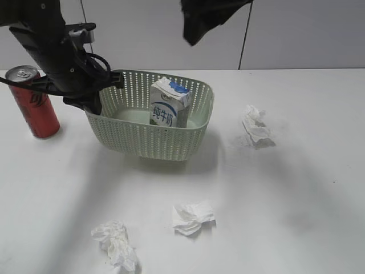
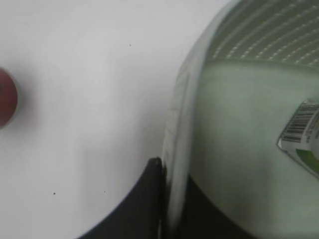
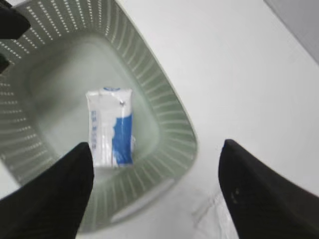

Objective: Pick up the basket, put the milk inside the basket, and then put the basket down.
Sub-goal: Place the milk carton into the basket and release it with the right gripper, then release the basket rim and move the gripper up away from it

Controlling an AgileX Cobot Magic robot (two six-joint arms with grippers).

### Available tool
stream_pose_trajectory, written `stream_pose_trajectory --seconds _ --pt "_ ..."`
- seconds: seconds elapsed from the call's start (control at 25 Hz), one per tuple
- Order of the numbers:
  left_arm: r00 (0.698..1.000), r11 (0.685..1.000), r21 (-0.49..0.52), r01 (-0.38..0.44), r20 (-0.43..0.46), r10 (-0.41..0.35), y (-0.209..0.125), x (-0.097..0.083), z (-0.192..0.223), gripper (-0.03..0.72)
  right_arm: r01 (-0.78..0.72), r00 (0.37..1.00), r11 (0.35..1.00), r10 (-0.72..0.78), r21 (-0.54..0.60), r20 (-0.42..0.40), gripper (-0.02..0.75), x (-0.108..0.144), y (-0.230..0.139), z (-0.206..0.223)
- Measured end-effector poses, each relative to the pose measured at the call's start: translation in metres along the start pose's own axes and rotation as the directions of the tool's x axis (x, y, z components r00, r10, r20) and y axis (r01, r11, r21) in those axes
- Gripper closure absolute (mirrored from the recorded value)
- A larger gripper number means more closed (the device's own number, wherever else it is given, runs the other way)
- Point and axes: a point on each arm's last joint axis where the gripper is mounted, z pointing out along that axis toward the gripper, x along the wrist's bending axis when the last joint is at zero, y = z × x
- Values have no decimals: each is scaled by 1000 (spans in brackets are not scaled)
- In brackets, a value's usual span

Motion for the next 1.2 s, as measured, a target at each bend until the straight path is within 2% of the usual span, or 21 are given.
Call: stream_pose_trajectory --seconds 0.24,0.36,0.68,0.8,0.92,1.08,1.2 --pt "1000 1000 3 4 0 -4 1 0 12 682 -94 993 993 98 -65 63 144 -15 -21 -104" --pt "1000 1000 11 5 -3 -5 0 1 26 682 -119 989 989 125 -83 78 144 -11 -38 -133" --pt "999 999 14 36 17 -37 1 0 48 675 -157 985 984 161 -79 56 145 5 -71 -162" --pt "999 999 14 44 22 -44 1 -1 48 638 -165 984 985 168 -59 53 145 6 -76 -158" --pt "998 998 24 53 25 -53 0 -1 48 502 -171 984 984 173 -42 47 145 6 -79 -154" --pt "998 996 68 52 16 -54 -3 -1 43 206 -172 984 984 174 -41 44 145 7 -79 -153" --pt "999 997 61 48 22 -50 -3 -2 22 71 -181 983 983 182 -45 22 145 8 -78 -153"
